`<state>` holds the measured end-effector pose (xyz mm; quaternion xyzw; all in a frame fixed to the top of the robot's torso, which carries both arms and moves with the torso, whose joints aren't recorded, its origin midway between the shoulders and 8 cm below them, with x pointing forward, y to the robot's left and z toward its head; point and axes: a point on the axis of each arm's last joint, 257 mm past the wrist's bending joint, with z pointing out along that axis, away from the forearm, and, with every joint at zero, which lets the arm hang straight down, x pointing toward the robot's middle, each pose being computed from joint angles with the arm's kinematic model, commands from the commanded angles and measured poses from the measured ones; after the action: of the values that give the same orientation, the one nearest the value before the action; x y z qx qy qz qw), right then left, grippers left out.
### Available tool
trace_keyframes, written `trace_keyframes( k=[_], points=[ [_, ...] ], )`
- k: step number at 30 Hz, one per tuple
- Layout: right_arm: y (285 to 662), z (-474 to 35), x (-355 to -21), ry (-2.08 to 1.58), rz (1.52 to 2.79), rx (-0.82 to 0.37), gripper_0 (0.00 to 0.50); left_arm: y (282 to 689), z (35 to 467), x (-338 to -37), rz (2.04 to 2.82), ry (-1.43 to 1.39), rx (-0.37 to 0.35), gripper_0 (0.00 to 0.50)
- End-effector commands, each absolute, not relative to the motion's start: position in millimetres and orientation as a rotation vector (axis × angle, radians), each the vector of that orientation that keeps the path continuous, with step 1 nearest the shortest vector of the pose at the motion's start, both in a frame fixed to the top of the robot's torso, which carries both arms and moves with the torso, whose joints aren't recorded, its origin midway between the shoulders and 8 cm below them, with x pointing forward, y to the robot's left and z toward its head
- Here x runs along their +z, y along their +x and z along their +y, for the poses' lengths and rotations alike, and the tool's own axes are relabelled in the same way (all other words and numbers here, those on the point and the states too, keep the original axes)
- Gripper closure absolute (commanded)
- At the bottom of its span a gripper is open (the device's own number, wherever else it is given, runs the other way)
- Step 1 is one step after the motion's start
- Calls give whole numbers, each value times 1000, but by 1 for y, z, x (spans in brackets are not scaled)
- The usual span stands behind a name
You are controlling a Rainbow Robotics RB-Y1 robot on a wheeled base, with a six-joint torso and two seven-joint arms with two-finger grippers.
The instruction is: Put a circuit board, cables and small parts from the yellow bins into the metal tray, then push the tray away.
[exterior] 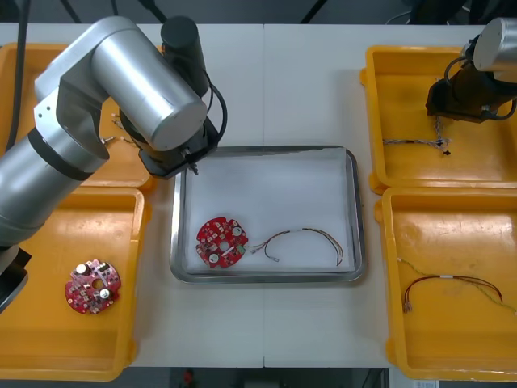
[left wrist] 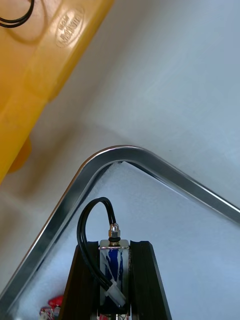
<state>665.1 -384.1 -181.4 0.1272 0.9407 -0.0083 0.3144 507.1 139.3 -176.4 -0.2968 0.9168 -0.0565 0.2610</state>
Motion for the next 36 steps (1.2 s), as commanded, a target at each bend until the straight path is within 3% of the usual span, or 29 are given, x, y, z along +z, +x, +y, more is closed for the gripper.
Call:
trace_keyframes(
  k=[1, 9, 26, 27, 29, 30, 31, 32, 34, 36],
  points=[
    [683, -370, -155, 270, 2421, -14, 0, 501, 115, -191, 2448, -826, -201, 500],
    [684, -366, -166, 264, 2416, -5, 0, 507, 94, -213, 2428, -808, -222, 500],
    [677, -364, -185, 270, 2441, 7, 10, 522, 95, -233, 2397, -795, -205, 500],
    [677, -364, -185, 272, 2442, 6, 25, 521, 95, -233, 2398, -795, -202, 500],
    [676, -365, -187, 274, 2445, 7, 171, 522, 95, -233, 2397, -792, -200, 500],
    [676, -365, -188, 275, 2446, 7, 220, 521, 95, -233, 2398, -791, -199, 499],
    [675, -365, -189, 276, 2447, 8, 346, 521, 95, -234, 2396, -785, -195, 497],
    [675, -365, -189, 277, 2447, 10, 416, 521, 96, -235, 2392, -778, -184, 495],
    [675, -365, -191, 275, 2450, 10, 463, 522, 97, -235, 2384, -768, -173, 459],
    [675, -364, -190, 271, 2449, 14, 500, 523, 97, -234, 2379, -763, -170, 355]
  ],
)
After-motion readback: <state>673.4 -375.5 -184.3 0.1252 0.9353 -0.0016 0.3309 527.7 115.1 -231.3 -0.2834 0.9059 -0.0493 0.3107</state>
